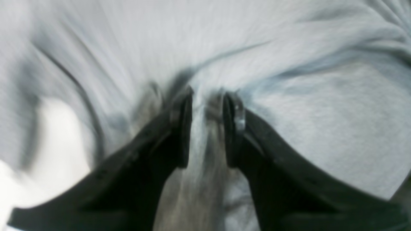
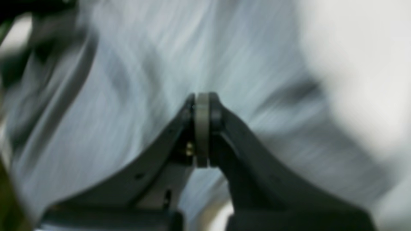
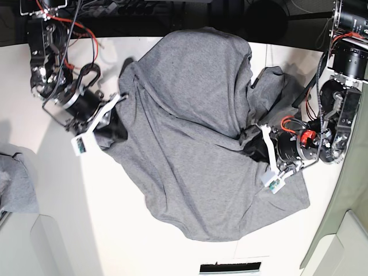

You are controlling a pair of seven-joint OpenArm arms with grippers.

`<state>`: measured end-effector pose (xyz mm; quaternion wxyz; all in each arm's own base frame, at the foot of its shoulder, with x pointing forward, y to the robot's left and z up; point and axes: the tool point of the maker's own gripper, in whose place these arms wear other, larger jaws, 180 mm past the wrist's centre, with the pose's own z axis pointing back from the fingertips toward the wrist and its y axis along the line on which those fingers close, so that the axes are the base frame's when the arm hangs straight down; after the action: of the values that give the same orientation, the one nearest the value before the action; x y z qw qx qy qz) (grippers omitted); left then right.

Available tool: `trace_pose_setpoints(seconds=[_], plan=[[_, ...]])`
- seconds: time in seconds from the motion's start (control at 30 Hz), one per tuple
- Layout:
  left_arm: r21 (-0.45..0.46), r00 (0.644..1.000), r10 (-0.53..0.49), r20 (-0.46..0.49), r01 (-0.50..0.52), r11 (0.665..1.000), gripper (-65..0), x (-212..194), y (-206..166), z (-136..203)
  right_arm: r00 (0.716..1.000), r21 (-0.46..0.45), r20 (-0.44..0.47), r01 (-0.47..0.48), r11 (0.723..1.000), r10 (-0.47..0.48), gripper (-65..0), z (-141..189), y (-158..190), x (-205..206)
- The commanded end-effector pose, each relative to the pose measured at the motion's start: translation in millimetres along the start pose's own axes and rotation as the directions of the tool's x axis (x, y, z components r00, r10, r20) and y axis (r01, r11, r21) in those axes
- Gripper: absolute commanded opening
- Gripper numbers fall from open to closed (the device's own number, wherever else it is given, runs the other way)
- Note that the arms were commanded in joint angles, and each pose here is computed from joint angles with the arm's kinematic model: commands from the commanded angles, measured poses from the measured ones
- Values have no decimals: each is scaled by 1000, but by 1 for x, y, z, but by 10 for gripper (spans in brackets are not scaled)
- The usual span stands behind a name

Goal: Layout the t-shirt on the table in an organized manner, then fold the t-shirt properly
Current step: 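Lift the shirt with both grippers and shake it out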

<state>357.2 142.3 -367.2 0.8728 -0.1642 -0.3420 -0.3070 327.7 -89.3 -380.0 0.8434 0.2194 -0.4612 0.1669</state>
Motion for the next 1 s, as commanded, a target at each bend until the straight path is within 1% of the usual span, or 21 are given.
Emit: trace_pose_setpoints(seconds=[0.0, 0.03, 0.1, 0.17, 0.23, 0.3, 0.4, 0.47, 0.5, 0.57, 0.67, 0.77, 0.83, 0.9, 0.97], plan=[[11, 999, -36, 37, 35, 999, -476, 17, 6, 14, 998, -10, 54, -15, 1000, 16, -650, -3, -6, 22], [6, 998, -46, 36, 46, 999, -476, 18, 5, 21, 998, -26, 64, -28, 999, 30, -650, -8, -10, 31], [2, 998, -62, 2, 62, 998, -476, 7, 2, 29, 997, -64, 64, -50, 997, 54, -650, -22, -20, 45], [-4, 998, -55, -36, 55, 998, -476, -11, -1, 30, 998, -86, 50, -44, 995, 49, -650, -38, -29, 51], [-5, 995, -51, -80, 51, 999, -476, -31, -5, 29, 999, -94, 16, -27, 995, 28, -650, -55, -39, 51], [3, 990, -53, -130, 54, 999, -476, -52, -9, 27, 999, -103, -38, -16, 995, 12, -650, -72, -51, 40], [90, 974, -18, -226, 39, 995, -476, -88, 0, 29, 991, -105, -134, -3, 994, -11, -650, -90, -63, 11], [123, 960, 6, -279, 29, 992, -476, -114, 1, 32, 977, -80, -210, 15, 997, -32, -650, -95, -61, -14], [127, 952, 9, -306, 31, 991, -476, -127, -1, 33, 970, -72, -241, 14, 997, -31, -650, -94, -60, -26], [141, 929, -2, -369, 59, 988, -476, -151, 0, 36, 961, -70, -276, 9, 997, -28, -650, -90, -60, -41], [193, 908, -19, -419, 109, 975, -476, -169, 17, 40, 957, -93, -289, 11, 996, -38, -650, -78, -73, -50], [271, 897, 6, -442, 127, 954, -476, -175, 39, 45, 957, -110, -281, 44, 993, -73, -650, -54, -92, -60], [304, 891, 26, -454, 127, 944, -476, -178, 50, 47, 953, -128, -282, 72, 989, -106, -650, -34, -100, -72], [328, 891, 44, -452, 121, 937, -476, -175, 63, 47, 951, -131, -283, 89, 987, -124, -650, -19, -100, -84], [354, 897, 59, -437, 112, 928, -476, -167, 78, 47, 948, -117, -290, 99, 988, -130, -650, -7, -89, -96]])
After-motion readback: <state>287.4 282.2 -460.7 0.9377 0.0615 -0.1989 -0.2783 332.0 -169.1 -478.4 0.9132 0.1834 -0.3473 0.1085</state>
